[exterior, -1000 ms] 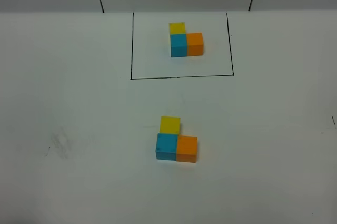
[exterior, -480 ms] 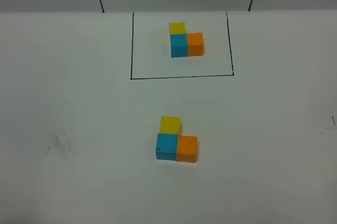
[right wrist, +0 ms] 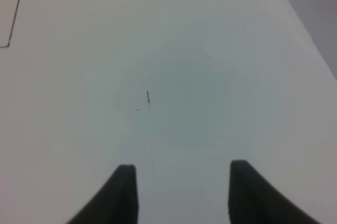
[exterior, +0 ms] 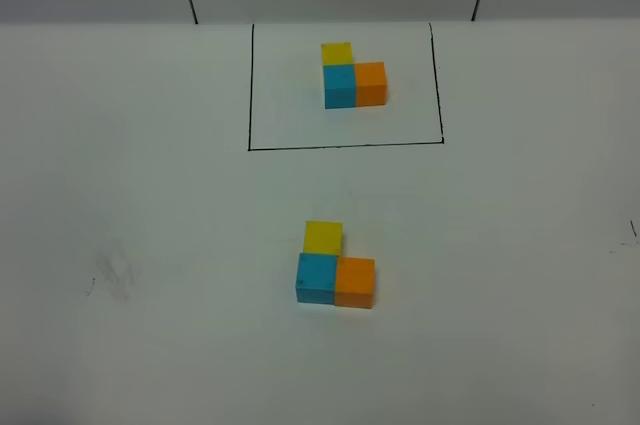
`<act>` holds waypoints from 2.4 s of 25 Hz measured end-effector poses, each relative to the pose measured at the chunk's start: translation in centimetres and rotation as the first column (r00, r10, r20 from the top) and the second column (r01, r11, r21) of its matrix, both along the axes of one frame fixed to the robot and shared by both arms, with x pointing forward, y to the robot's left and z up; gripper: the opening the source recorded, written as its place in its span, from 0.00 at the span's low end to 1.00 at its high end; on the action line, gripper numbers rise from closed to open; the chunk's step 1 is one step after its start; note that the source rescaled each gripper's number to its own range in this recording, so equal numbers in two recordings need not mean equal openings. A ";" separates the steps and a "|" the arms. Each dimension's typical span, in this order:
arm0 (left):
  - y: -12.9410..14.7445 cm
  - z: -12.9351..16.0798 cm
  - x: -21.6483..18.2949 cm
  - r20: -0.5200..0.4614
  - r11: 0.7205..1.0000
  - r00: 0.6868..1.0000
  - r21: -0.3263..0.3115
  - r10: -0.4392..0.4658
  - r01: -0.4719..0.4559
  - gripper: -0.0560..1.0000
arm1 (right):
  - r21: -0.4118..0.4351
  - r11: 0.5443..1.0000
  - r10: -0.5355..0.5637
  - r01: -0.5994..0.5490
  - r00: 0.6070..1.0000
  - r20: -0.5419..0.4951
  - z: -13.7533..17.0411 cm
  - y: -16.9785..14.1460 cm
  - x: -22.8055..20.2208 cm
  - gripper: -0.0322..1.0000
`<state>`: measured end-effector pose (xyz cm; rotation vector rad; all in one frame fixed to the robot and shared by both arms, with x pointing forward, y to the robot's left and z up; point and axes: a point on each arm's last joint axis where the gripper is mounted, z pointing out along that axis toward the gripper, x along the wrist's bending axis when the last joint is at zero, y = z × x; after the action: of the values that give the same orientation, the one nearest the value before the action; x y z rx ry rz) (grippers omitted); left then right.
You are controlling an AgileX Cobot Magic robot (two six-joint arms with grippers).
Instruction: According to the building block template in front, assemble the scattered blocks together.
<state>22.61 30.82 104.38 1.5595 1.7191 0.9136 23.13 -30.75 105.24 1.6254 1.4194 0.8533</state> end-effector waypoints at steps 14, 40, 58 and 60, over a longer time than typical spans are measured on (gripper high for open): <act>0.0 0.0 0.0 0.000 1.000 1.000 0.000 0.000 0.000 0.62 | 0.012 0.998 0.067 -0.067 0.998 -0.002 0.0 0.6 0.0 0.04; 0.0 0.0 0.0 0.000 1.000 1.000 -0.001 0.001 -0.001 0.62 | 0.053 0.997 0.050 -0.051 0.999 0.007 0.0 0.6 0.1 0.04; 0.0 0.0 0.0 0.000 1.000 1.000 -0.001 0.001 -0.001 0.62 | 0.053 0.997 0.050 -0.050 0.999 0.007 0.0 0.6 0.1 0.03; 0.0 0.0 0.0 0.000 1.000 1.000 -0.001 0.001 -0.001 0.62 | 0.053 0.997 0.050 -0.050 0.999 0.007 0.0 0.6 0.1 0.03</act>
<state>22.61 30.82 104.38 1.5584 1.7198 0.9130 23.19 -30.12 105.24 1.6319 1.4501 0.9304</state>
